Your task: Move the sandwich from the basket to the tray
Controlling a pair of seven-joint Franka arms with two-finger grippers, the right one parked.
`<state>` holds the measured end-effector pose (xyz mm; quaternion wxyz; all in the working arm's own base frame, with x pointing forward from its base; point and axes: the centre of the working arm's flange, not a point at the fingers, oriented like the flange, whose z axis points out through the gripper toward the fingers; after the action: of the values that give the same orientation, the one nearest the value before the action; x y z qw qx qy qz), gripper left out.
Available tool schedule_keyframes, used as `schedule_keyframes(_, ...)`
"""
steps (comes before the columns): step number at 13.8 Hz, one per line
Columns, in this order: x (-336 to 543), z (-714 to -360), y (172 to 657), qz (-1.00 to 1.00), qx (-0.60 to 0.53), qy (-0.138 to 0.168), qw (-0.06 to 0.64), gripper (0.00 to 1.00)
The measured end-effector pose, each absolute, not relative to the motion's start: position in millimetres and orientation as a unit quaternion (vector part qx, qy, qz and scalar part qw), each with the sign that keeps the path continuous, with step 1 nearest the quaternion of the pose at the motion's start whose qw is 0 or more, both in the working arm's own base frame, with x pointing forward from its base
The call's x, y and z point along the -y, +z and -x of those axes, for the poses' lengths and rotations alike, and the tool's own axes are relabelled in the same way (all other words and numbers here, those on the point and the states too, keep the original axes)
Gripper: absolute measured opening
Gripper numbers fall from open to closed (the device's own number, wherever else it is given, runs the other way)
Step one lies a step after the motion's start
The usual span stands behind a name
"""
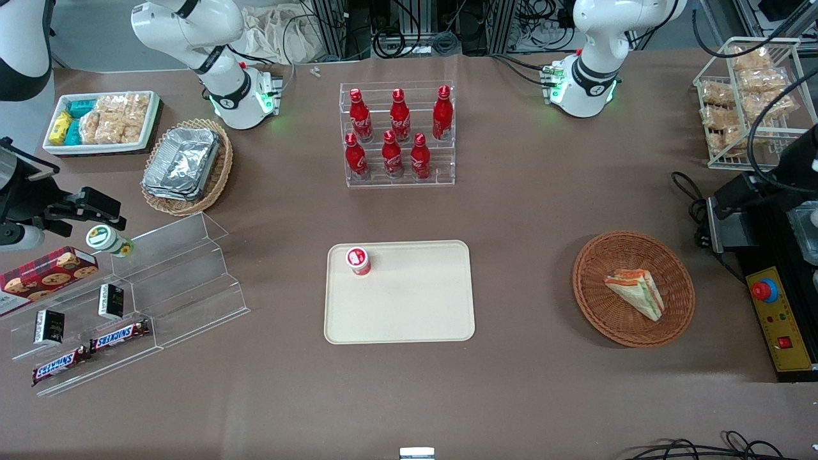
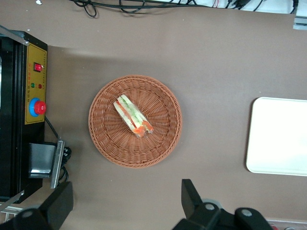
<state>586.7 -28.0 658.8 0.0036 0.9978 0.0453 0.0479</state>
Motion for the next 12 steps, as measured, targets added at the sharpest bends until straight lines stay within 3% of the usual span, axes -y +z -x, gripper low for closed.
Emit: schedule_keyframes(12, 26.3, -585.1, 653.4, -0.998, -0.045, 0.037, -0.004, 1.0)
